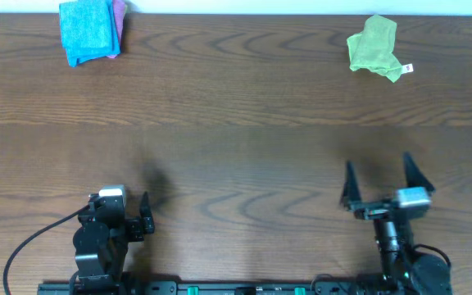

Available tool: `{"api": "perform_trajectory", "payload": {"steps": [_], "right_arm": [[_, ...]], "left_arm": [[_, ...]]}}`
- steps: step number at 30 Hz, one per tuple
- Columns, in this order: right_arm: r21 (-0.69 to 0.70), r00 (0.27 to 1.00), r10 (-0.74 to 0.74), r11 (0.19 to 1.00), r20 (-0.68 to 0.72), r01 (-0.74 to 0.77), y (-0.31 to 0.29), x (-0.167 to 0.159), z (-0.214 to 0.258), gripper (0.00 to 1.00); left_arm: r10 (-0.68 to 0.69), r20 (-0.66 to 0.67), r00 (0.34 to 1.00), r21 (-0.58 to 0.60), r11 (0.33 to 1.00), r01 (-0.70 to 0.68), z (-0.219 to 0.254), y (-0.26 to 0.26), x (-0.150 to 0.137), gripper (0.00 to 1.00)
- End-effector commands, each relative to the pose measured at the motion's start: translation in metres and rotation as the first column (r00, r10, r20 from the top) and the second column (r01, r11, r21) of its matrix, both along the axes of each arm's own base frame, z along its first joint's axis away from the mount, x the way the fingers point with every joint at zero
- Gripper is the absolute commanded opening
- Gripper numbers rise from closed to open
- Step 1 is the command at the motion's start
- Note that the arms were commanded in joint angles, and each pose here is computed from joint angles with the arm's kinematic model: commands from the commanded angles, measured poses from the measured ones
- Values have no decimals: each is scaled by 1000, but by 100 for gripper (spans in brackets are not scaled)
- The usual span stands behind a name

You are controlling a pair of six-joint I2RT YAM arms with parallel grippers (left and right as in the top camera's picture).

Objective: Fold the cloth
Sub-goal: 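Reach the right gripper to the crumpled green cloth and grasp it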

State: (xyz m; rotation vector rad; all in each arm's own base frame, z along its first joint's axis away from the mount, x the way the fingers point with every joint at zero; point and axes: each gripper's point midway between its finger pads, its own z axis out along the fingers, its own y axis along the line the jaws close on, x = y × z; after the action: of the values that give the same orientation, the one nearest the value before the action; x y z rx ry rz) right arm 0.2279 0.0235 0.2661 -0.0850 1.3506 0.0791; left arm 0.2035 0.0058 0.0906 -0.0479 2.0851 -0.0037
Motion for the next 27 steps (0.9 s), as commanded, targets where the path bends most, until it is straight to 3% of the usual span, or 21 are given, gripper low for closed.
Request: {"api": "perform_trajectory", "payload": {"steps": [1, 6, 11, 20, 27], "right_arm": [[184, 981, -191, 963, -42, 195, -40, 3, -5, 99], [268, 958, -251, 922, -138, 280, -55, 24, -22, 99], [258, 936, -239, 917, -258, 305, -59, 63, -26, 99], [177, 875, -219, 931, -431, 320, -93, 182, -10, 99], [198, 799, -146, 928, -583, 315, -135, 279, -46, 99]], "left_arm": [[-11, 1, 1000, 2, 1000, 11, -2, -1, 0, 95], [-11, 1, 1000, 2, 1000, 11, -2, -1, 0, 95], [-11, 1, 1000, 2, 1000, 11, -2, -1, 0, 95], [-11, 1, 1000, 2, 1000, 11, -2, -1, 0, 95], [-11, 1, 1000, 2, 1000, 11, -2, -1, 0, 95]]}}
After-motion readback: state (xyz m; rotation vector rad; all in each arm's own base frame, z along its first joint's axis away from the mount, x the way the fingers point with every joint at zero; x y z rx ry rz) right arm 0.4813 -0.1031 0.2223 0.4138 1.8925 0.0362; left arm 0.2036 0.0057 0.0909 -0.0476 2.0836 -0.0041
